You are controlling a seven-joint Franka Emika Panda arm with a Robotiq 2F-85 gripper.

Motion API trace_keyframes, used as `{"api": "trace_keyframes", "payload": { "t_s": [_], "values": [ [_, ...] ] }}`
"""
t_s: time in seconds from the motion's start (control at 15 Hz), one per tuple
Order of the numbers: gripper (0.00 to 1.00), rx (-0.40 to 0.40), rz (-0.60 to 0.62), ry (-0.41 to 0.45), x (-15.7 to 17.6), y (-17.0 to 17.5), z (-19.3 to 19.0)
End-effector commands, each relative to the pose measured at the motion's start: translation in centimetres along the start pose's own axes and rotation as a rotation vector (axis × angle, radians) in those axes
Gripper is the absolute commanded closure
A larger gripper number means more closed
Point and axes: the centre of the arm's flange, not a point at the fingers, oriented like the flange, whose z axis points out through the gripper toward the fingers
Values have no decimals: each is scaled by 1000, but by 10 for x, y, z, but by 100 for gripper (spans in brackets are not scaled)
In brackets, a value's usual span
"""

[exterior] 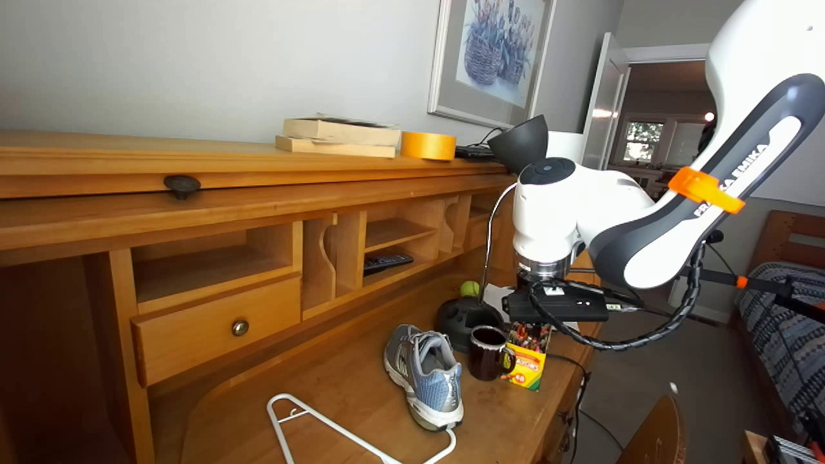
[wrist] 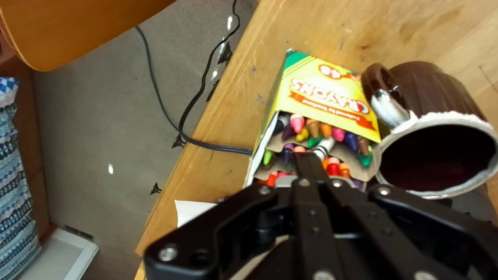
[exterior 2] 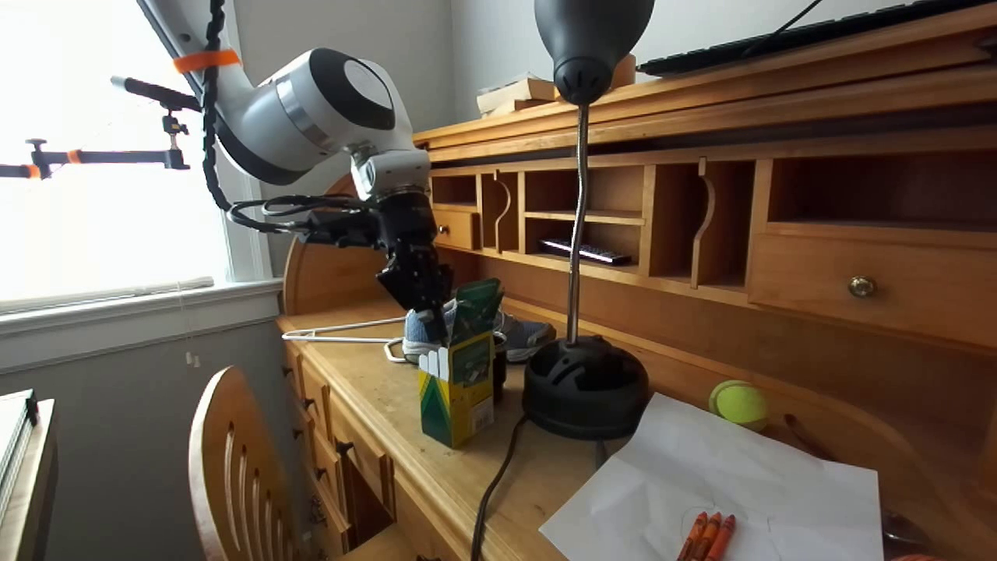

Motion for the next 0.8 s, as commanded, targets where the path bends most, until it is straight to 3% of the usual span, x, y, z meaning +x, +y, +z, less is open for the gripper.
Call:
{"api": "trace_keyframes", "payload": {
  "t_s": [0.0, 0.73],
  "values": [
    [100, -11, 11, -12, 3, -1, 8],
    [100, -17, 26, -5, 10, -6, 19]
  ]
}}
